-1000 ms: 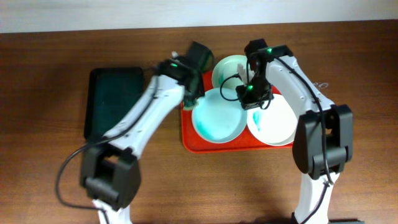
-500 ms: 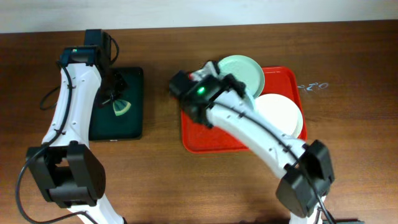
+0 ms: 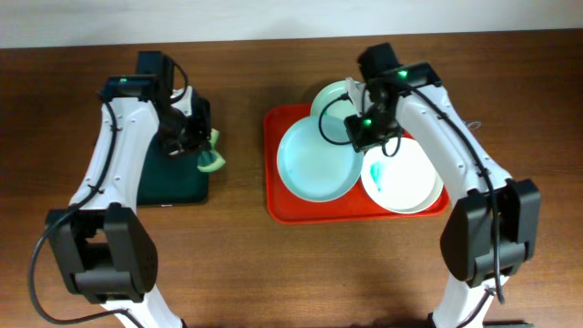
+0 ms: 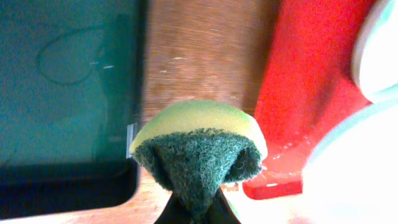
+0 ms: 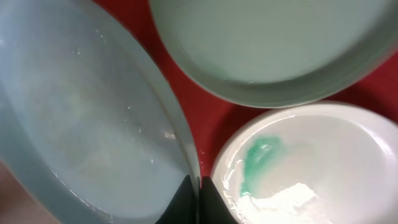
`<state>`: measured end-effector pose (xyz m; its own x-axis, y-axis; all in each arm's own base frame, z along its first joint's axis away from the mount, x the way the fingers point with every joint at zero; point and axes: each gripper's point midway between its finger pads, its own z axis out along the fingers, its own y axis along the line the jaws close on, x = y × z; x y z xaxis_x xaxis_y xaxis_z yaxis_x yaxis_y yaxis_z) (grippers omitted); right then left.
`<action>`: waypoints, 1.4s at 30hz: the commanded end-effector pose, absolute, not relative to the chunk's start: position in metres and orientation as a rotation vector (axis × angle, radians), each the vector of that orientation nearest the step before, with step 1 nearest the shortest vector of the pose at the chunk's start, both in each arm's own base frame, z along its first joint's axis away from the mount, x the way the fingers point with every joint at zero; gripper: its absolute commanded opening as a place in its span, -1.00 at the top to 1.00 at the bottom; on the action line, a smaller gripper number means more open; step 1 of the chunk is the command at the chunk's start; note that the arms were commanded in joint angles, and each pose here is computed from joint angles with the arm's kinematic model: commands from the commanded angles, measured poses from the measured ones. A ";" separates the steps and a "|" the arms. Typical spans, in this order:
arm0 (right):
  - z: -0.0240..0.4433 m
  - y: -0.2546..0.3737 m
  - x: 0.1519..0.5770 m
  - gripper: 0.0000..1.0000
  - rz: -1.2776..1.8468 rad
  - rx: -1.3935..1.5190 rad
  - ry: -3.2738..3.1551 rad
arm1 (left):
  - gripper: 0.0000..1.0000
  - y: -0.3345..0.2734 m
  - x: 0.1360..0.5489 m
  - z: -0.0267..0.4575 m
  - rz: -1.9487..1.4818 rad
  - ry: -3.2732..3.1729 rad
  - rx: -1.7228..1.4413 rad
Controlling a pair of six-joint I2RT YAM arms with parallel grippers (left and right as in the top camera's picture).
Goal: Clean dirty plates on tray and stack at the side
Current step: 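Scrub the light blue plate again with the left-held sponge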
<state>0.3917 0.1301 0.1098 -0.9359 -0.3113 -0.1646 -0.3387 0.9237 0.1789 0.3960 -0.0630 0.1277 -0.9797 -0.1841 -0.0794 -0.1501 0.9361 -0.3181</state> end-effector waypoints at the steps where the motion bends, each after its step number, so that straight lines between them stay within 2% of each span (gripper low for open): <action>1: 0.069 0.133 0.373 0.92 0.561 -0.495 2.991 | 1.00 -0.111 0.392 0.134 -0.578 2.968 -0.040; 4: 0.033 0.128 0.364 0.92 0.565 -0.466 2.992 | 1.00 -0.152 0.391 0.136 -0.588 2.935 0.095; 7: 0.017 0.128 0.363 0.92 0.562 -0.465 2.970 | 1.00 -0.169 0.389 0.134 -0.539 2.939 0.033; 10: 0.001 0.123 0.365 0.92 0.518 -0.392 2.979 | 1.00 -0.200 0.383 0.136 -0.559 2.914 0.146; 13: -0.002 0.119 0.377 0.92 0.476 -0.256 2.966 | 1.00 -0.206 0.381 0.131 -0.404 2.917 0.047; 17: 0.000 0.121 0.389 0.92 0.488 -0.128 2.936 | 1.00 -0.221 0.381 0.131 -0.402 2.888 0.084; 20: 0.002 0.122 0.394 0.92 0.505 0.004 2.930 | 1.00 -0.223 0.379 0.107 -0.386 2.949 -0.010; 24: 0.001 0.122 0.392 0.92 0.505 0.011 2.940 | 1.00 -0.231 0.380 0.062 -0.378 3.036 -0.014; 25: 0.001 0.122 0.392 0.92 0.505 0.011 2.941 | 0.89 -0.231 0.379 0.057 -0.372 3.046 -0.015; 26: 0.001 0.122 0.392 0.92 0.505 0.011 2.941 | 0.88 -0.231 0.379 0.053 -0.366 3.055 -0.016; 29: 0.001 0.122 0.392 0.92 0.505 0.011 2.940 | 0.99 -0.242 0.377 0.032 -0.392 3.086 0.003; 33: 0.001 0.122 0.392 0.91 0.505 0.011 2.940 | 0.70 -0.260 0.381 0.028 -0.520 3.065 0.029; 34: 0.001 0.122 0.392 0.91 0.505 0.011 2.941 | 0.56 -0.258 0.384 0.027 -0.493 3.058 0.026; 35: 0.001 0.122 0.391 0.91 0.505 0.011 2.943 | 0.30 -0.256 0.385 0.027 -0.477 3.055 0.026; 36: 0.001 0.122 0.391 0.90 0.505 0.012 2.944 | 0.25 -0.253 0.386 0.026 -0.450 3.051 0.026; 37: 0.001 0.122 0.390 0.90 0.504 0.012 2.947 | 0.50 -0.252 0.387 0.027 -0.441 3.047 0.025; 38: 0.001 0.122 0.390 0.90 0.504 0.012 2.948 | 0.63 -0.252 0.387 0.027 -0.442 3.047 0.025; 40: 0.000 0.121 0.389 0.90 0.503 0.008 2.951 | 0.53 -0.251 0.385 0.028 -0.435 3.057 0.023; 42: 0.000 0.121 0.389 0.90 0.503 0.009 2.951 | 0.62 -0.250 0.382 0.027 -0.426 3.072 0.022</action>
<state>0.3923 0.1289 0.0089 -0.9861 0.0163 -0.1656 -0.0446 0.9329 0.3574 0.3828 -0.2508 0.0287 -0.9989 0.0052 -0.0465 0.0183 0.9580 -0.2862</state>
